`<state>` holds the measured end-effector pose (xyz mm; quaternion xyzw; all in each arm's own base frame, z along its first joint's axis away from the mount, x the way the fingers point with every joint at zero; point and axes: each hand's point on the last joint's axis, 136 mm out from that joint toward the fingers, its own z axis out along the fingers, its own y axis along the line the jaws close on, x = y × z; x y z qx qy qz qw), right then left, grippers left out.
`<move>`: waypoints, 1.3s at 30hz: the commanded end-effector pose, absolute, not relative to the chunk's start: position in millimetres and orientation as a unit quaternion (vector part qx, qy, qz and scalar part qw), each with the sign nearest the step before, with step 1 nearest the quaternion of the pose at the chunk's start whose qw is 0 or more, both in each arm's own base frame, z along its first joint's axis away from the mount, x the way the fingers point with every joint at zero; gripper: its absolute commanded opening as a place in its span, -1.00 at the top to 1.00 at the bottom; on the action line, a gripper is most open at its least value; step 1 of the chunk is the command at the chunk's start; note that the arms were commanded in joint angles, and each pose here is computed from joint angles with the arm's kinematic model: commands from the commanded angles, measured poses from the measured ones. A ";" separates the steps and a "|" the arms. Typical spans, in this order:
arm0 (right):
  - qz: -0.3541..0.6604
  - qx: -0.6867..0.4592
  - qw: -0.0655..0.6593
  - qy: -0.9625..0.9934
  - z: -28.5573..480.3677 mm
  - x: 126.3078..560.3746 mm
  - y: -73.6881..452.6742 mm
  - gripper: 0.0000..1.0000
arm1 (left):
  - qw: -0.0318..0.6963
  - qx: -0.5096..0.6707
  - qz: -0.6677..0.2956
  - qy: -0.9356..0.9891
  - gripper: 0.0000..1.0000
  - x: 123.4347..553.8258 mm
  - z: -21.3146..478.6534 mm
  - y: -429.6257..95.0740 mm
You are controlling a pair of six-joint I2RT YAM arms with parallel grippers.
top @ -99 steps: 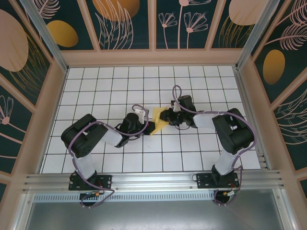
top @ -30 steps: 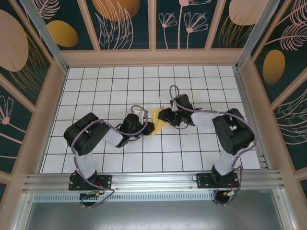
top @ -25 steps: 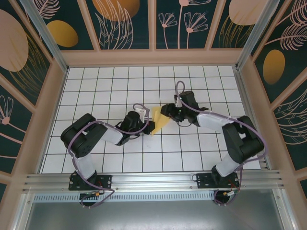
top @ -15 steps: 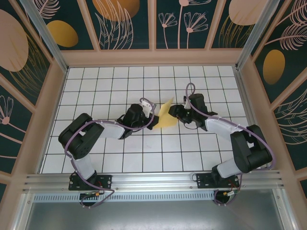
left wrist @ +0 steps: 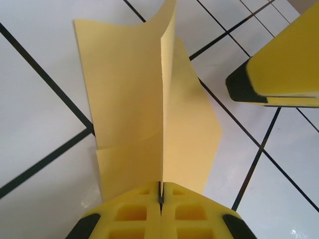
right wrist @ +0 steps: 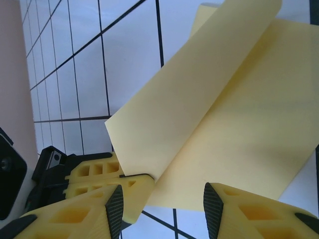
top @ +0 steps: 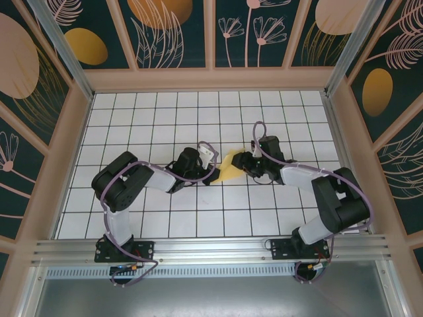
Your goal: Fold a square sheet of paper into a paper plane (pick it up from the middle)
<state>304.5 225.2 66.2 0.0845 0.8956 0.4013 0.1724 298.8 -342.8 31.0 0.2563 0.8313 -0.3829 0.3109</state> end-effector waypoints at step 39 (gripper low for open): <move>0.369 0.102 0.119 0.916 18.6 318.0 236.6 0.08 | 0.266 0.211 -0.413 0.845 0.84 302.9 26.6 -356.8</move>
